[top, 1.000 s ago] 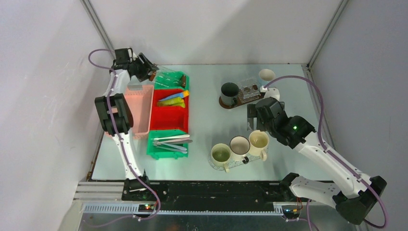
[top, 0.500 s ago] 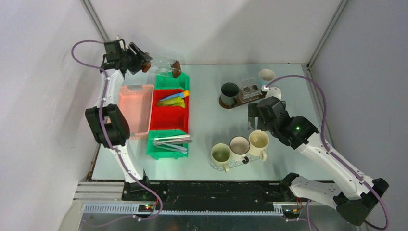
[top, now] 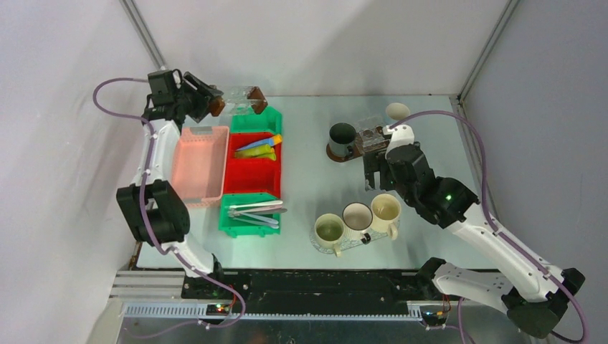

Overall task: Prepare toiletry sets of a toothbrush and toothpaste on the tray
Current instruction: Pick up the toothpaste holder from the center of the board.

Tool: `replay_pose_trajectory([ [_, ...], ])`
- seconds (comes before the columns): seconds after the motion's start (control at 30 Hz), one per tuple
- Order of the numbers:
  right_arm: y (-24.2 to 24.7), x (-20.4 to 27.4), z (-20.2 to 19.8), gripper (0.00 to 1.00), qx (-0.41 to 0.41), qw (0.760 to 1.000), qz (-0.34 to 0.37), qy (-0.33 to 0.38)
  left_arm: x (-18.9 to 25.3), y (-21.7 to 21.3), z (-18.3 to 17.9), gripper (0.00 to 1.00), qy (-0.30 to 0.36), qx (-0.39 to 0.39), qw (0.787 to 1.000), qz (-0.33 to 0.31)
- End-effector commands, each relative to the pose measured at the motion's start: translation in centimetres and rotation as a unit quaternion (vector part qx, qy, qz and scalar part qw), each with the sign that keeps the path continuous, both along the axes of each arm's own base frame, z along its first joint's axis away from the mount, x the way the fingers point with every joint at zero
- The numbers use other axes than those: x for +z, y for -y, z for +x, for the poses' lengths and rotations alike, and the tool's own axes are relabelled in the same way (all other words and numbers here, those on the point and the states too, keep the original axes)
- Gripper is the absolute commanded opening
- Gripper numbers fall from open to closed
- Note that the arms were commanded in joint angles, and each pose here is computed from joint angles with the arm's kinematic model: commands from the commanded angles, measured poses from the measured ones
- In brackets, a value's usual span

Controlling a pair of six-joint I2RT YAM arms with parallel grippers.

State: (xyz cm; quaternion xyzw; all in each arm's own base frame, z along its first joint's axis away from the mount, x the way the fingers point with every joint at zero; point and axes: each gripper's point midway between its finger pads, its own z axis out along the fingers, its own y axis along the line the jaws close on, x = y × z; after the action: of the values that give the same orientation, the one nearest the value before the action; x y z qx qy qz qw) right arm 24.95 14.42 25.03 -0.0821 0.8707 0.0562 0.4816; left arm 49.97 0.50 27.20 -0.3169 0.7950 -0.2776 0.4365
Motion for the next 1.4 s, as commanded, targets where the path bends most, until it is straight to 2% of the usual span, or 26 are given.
replay_pose_trajectory([
  [0.0, -2.5, 5.4, 1.9, 0.92, 0.039, 0.993, 0.035, 0.101, 7.7, 0.6, -2.1, 0.0, 0.095, 0.014, 0.995, -0.019],
  [0.33, -6.7, 7.0, 4.0, 0.93, 0.098, 0.982, 0.04, 0.155, 8.2, 3.5, -6.1, 0.0, 0.098, -0.004, 0.988, -0.118],
  [0.47, -8.6, 8.0, 4.6, 0.96, 0.14, 0.967, 0.051, 0.205, 9.1, 4.6, -7.9, 0.0, 0.101, -0.016, 0.985, -0.142],
  [0.67, -11.4, 11.0, 4.6, 0.97, 0.196, 0.92, 0.104, 0.323, 10.2, 6.9, -10.7, 0.0, 0.103, -0.037, 0.98, -0.164],
  [0.87, -13.3, 11.6, 5.1, 0.95, 0.219, 0.9, 0.118, 0.357, 10.3, 10.2, -13.2, 0.0, 0.097, -0.067, 0.975, -0.188],
  [1.0, -14.6, 11.5, 5.1, 0.95, 0.243, 0.886, 0.11, 0.38, 10.1, 12.4, -14.7, 0.0, 0.09, -0.091, 0.972, -0.197],
  [1.17, -16.1, 11.7, 4.1, 0.91, 0.3, 0.842, 0.081, 0.441, 9.6, 14.3, -16.0, 0.0, 0.079, -0.111, 0.969, -0.205],
  [1.37, -17.2, 10.9, 3.5, 0.86, 0.349, 0.807, 0.023, 0.476, 10.0, 16.1, -17.3, 0.0, 0.074, -0.137, 0.965, -0.212],
])
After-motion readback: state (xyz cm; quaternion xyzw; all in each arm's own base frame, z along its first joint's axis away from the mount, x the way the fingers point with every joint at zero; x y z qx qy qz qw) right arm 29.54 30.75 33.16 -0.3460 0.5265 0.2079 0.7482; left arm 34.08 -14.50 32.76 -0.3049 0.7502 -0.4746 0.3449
